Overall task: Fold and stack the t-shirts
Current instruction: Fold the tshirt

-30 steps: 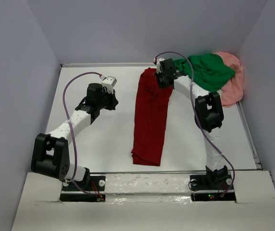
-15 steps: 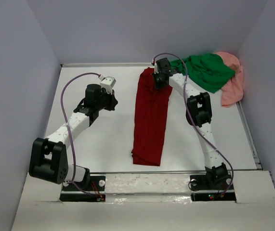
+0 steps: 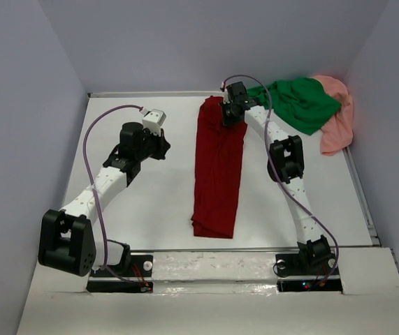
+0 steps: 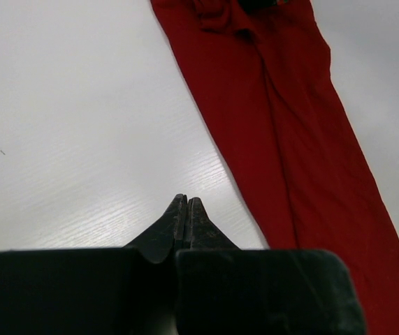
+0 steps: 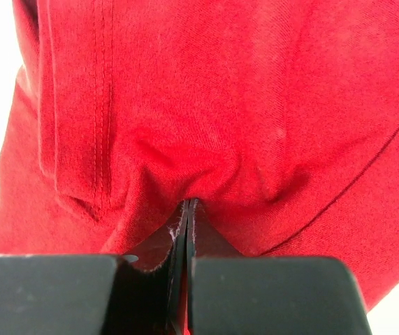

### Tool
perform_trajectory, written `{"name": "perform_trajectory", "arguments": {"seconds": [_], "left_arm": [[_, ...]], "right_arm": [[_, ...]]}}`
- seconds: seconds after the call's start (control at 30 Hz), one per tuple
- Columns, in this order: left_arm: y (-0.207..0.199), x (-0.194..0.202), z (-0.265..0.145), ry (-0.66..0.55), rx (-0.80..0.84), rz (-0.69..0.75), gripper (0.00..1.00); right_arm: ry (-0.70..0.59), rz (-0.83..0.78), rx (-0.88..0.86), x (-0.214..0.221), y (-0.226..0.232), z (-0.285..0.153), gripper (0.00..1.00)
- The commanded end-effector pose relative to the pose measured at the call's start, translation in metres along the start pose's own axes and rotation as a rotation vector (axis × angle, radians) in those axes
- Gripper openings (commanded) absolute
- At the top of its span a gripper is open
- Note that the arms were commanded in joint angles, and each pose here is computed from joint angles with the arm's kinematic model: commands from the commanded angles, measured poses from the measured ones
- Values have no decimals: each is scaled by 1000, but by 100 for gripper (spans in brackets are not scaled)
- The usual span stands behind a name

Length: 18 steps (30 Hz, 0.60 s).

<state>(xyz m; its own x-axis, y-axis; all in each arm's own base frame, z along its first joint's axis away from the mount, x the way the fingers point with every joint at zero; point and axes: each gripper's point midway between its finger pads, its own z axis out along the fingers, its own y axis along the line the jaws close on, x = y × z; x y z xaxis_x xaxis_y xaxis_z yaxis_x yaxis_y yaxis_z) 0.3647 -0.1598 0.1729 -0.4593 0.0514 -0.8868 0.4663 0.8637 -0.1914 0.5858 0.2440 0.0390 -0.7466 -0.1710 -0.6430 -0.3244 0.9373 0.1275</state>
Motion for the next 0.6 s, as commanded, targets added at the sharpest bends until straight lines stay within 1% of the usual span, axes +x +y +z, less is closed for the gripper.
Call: {"name": "perform_trajectory", "arguments": {"seconds": [0.0,0.03,0.1,0.17,0.2,0.3,0.47,0.57], "left_arm": [[-3,-18,-5,-71,12,14,0],[-3,-18,-5,-71,11,17,0],[-1,-18,-5,-74,5,16,0],[1,-19,-6,-76,1,15,0],[2,-19,-6,-78,-3,14,0],[3,-19,-5,-76,-6,10,0],[6,-19,-5,-86,-18,15,0],[7,-20,-4,-92,-24,18,0]], "right_arm": [[-116,18,13,-30,0,17,0],[-157,21,26,-40,-2,22,0],[-200,26,39,-48,-5,29,0],[-268,30,73,-65,-11,28,0],[-299,34,102,-73,-21,26,0],[-392,11,139,-95,-27,23,0],[-459,-23,194,-106,-38,30,0],[-476,-25,189,-112,-36,25,0]]}}
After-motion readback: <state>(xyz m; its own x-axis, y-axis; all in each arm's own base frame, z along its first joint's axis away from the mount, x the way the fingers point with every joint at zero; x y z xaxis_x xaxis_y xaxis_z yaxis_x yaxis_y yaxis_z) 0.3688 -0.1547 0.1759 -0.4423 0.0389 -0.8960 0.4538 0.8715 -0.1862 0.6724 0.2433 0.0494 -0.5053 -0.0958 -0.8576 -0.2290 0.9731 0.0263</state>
